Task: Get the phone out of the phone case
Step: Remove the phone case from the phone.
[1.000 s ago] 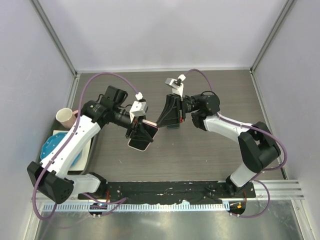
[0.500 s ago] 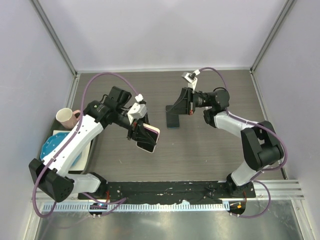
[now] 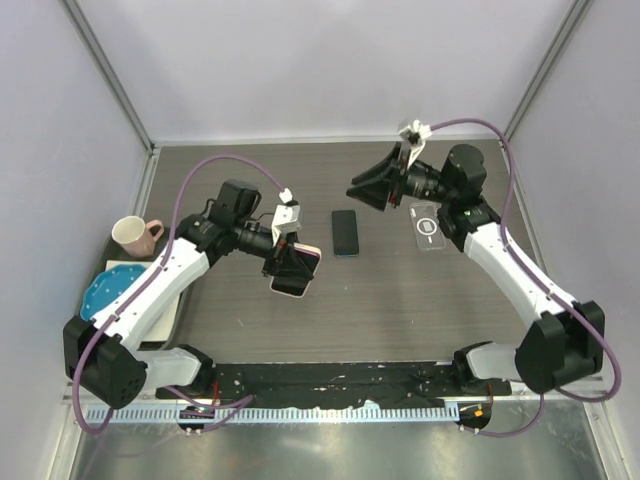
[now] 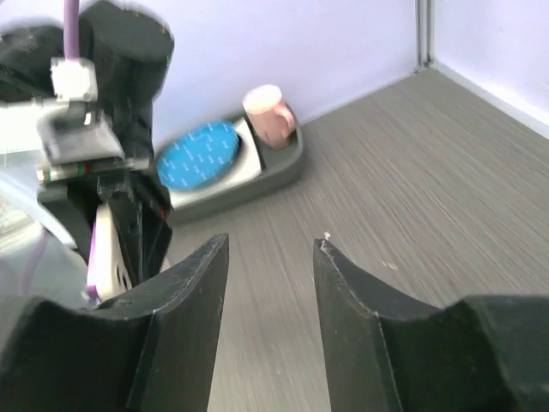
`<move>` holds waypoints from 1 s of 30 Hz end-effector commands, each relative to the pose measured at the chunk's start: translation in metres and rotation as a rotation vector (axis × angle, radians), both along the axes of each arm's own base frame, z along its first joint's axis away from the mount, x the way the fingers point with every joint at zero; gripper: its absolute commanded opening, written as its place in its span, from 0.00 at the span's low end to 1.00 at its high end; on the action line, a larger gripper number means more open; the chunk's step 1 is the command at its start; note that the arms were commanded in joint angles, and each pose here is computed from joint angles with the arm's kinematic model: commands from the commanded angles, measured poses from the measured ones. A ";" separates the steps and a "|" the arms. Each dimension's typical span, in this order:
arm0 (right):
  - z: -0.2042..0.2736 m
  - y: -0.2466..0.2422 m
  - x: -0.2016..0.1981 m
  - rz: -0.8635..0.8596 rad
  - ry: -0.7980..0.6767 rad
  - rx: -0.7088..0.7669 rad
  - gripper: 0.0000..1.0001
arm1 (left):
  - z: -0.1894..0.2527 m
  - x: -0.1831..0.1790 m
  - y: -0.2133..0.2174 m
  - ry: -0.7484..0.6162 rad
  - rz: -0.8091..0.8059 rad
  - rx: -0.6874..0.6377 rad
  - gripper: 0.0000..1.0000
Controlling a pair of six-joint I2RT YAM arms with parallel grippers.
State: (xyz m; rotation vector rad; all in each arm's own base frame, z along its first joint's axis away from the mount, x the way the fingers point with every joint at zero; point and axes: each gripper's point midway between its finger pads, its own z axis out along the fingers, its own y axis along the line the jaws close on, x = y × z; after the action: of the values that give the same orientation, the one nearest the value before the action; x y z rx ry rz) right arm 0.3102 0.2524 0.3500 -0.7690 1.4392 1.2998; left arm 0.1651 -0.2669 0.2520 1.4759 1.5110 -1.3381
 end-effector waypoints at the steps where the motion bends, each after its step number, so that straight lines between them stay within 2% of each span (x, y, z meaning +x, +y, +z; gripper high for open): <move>1: -0.052 -0.018 0.002 -0.167 -0.094 -0.255 0.51 | 0.023 0.020 -0.006 -0.089 0.060 -0.058 0.00; 3: -0.050 -0.014 -0.010 -0.104 -0.111 -0.244 0.55 | 0.024 0.024 -0.006 -0.097 0.079 -0.051 0.00; 4: -0.048 -0.012 -0.017 -0.065 -0.122 -0.240 0.64 | 0.023 0.024 -0.005 -0.098 0.084 -0.050 0.00; 7: -0.055 -0.004 -0.037 0.048 -0.081 -0.233 0.75 | 0.022 0.029 -0.005 -0.104 0.110 -0.048 0.00; 13: -0.082 0.013 -0.079 0.171 -0.165 -0.261 0.80 | 0.033 0.042 -0.006 -0.095 0.165 -0.080 0.00; 17: -0.099 0.017 -0.078 0.175 -0.149 -0.295 0.80 | 0.045 0.043 -0.008 -0.083 0.161 -0.101 0.00; 24: -0.053 0.029 -0.082 0.219 -0.185 -0.168 0.80 | 0.044 0.039 -0.007 -0.064 0.151 -0.097 0.00; 30: -0.077 0.045 -0.083 0.238 -0.143 -0.164 0.81 | 0.073 0.052 -0.012 -0.034 0.188 -0.161 0.00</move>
State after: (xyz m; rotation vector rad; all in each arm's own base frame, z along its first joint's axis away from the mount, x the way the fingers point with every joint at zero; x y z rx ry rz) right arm 0.2273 0.2847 0.2659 -1.1393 1.4631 1.2672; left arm 0.2093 -0.2719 0.2698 1.2478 1.6058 -1.2701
